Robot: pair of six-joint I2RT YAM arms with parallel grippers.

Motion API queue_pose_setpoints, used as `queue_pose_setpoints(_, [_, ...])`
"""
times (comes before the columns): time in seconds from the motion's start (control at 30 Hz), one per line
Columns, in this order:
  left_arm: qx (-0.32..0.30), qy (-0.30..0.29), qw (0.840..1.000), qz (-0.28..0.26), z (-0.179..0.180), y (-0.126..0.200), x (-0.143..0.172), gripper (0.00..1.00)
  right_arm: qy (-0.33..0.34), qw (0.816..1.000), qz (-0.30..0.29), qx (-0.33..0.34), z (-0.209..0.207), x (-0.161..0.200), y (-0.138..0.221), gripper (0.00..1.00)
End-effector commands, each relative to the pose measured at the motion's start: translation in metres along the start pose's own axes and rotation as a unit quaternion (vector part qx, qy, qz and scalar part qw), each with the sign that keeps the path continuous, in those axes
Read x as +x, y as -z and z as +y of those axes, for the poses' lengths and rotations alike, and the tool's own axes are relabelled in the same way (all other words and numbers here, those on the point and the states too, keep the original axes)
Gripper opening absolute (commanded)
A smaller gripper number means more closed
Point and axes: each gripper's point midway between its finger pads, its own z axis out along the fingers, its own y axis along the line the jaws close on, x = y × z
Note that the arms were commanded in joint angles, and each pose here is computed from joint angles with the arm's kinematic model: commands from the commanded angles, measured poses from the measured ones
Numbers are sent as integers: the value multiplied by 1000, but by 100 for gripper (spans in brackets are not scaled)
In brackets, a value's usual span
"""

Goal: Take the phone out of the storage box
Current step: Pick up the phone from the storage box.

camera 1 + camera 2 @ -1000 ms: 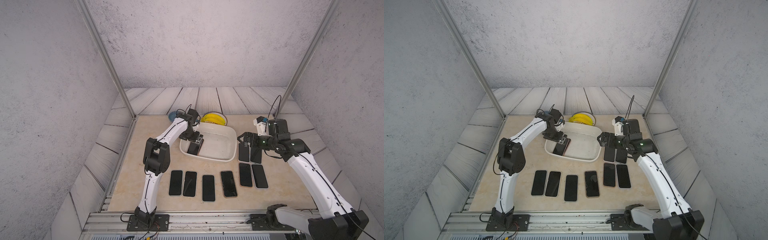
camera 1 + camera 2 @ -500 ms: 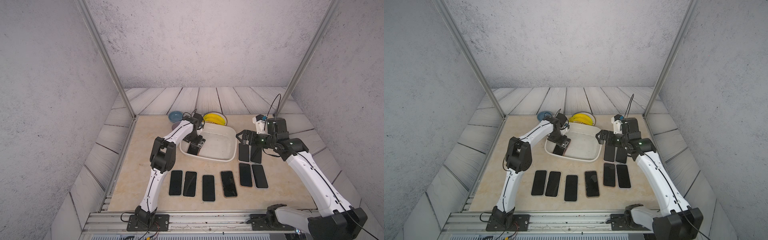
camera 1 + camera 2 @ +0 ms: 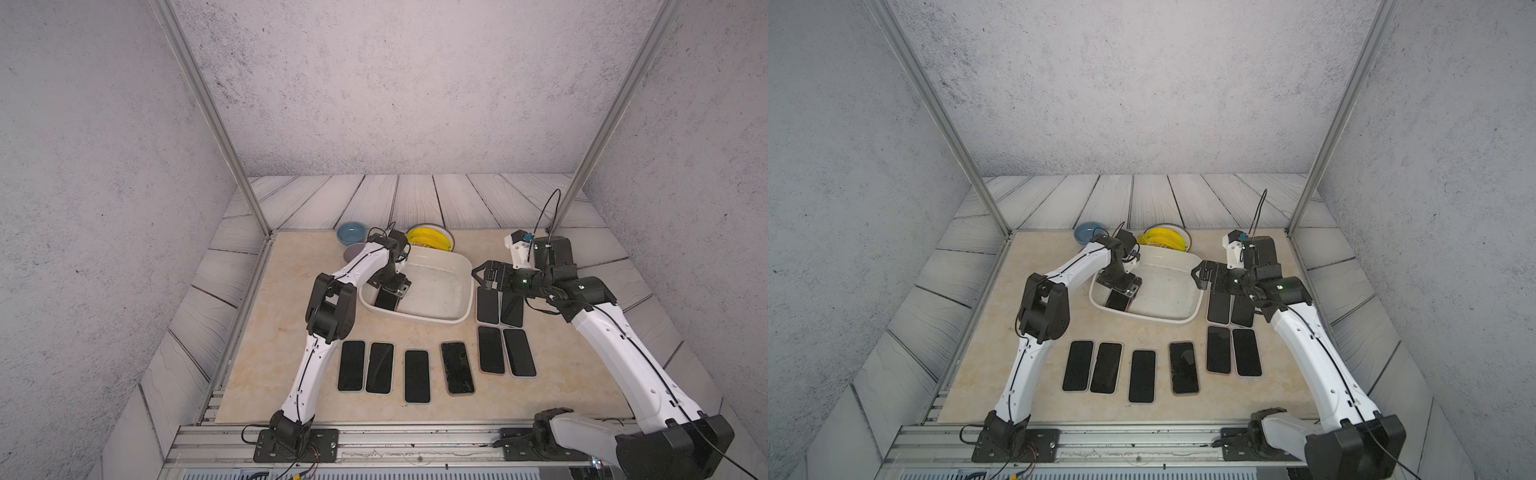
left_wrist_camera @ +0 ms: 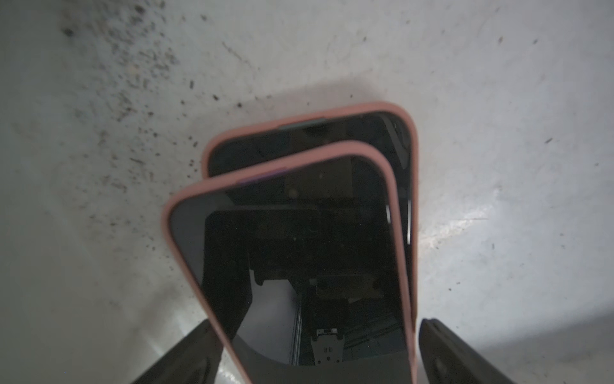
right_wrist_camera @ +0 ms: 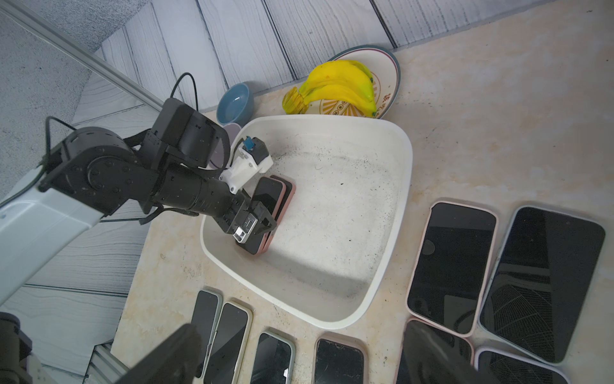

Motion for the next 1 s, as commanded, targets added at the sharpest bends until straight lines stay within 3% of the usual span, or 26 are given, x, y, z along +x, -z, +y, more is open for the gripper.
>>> queue_pose_setpoints(0.0, [1,11,1000,14,5,-5,4,94,-3,1000,-1,-6,4,2,2,100])
queue_pose_setpoints(0.07, [3,12,1000,16,4,-6,4,88,-3,1000,-2,-6,3,2,2,100])
queue_pose_setpoints(0.17, [4,16,1000,16,5,-6,4,70,-3,1000,-1,-6,3,3,2,100])
queue_pose_setpoints(0.33, [12,21,1000,8,2,5,2,61,-3,1000,-1,-3,2,5,2,100])
queue_pose_setpoints(0.97, [111,70,985,-115,-33,119,-22,58,-24,1000,-4,-19,6,4,-4,100])
